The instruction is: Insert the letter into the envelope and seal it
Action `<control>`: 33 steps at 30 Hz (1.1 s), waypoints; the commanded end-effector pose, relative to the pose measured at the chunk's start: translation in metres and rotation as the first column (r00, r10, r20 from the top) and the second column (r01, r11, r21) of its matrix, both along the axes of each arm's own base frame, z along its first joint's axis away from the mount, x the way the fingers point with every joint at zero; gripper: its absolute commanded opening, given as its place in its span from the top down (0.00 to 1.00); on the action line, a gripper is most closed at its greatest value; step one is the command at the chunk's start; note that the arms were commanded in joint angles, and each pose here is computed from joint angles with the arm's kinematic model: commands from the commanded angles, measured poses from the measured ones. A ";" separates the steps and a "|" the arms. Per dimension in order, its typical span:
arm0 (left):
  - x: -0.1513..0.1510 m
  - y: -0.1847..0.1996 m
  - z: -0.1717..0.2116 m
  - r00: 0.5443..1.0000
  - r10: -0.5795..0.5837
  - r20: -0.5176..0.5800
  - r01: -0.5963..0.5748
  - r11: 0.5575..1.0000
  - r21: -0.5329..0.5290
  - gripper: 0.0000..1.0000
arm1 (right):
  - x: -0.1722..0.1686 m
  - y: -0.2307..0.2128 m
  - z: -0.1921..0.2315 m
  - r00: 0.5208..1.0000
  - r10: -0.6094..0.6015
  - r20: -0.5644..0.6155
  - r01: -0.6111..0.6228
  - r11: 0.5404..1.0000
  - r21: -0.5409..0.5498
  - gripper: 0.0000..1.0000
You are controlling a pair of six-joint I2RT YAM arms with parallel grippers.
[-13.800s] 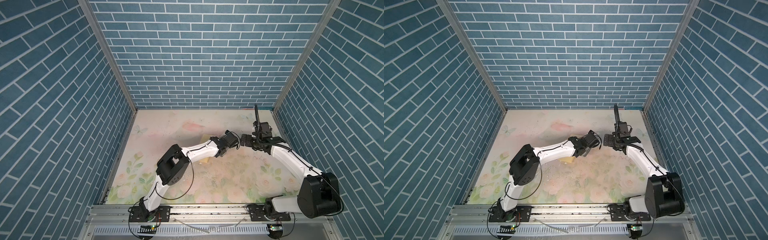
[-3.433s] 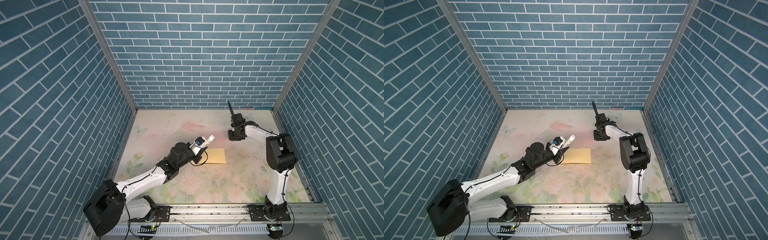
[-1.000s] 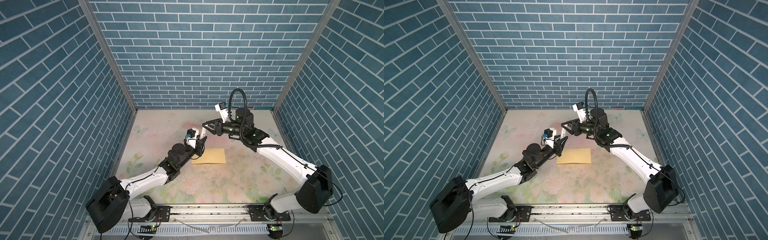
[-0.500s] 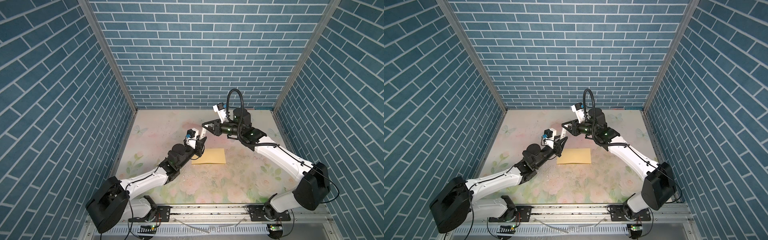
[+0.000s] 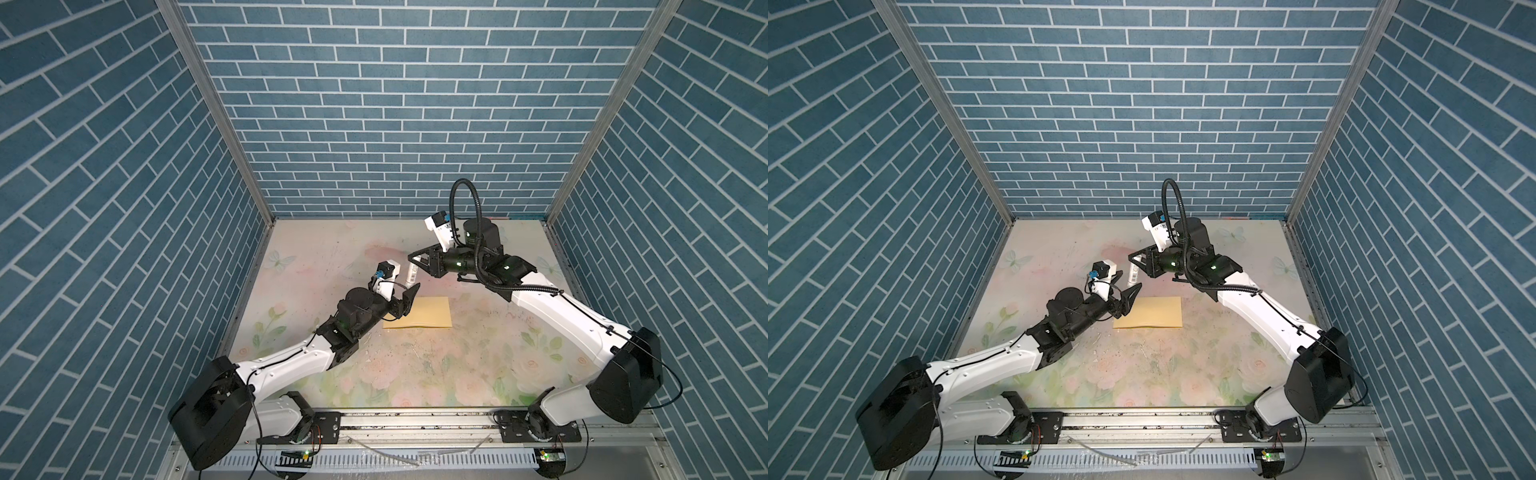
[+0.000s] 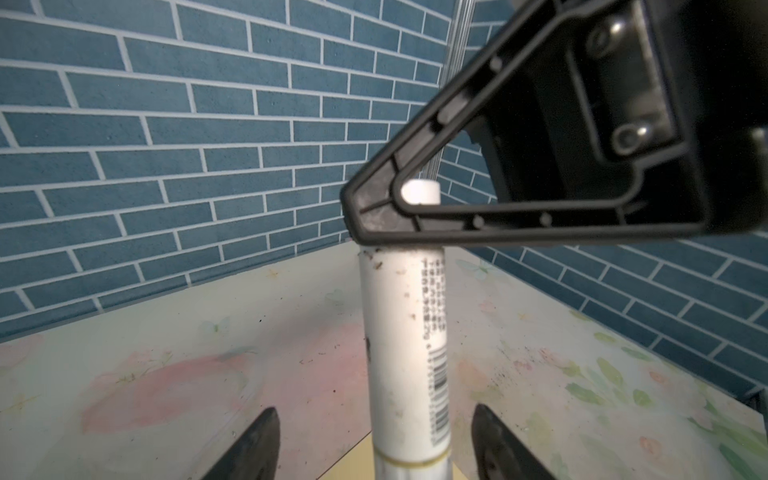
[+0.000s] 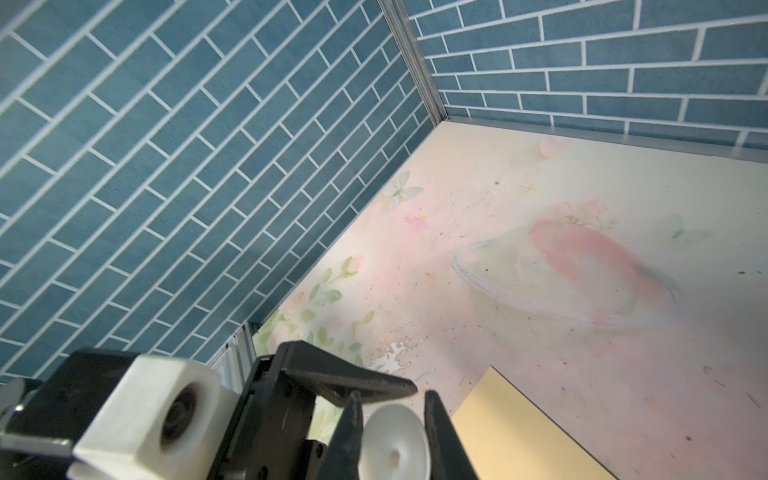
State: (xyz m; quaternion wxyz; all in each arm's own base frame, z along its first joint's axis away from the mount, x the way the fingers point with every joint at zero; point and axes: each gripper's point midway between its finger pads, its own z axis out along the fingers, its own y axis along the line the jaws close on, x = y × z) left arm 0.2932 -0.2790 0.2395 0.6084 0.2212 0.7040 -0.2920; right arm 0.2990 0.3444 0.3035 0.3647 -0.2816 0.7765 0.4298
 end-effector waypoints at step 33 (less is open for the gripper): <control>-0.014 -0.009 0.031 0.915 -0.390 -0.103 0.366 0.910 -0.193 0.19 | -0.039 -0.008 0.026 0.964 0.243 0.112 -0.225 0.962 -0.154 1.00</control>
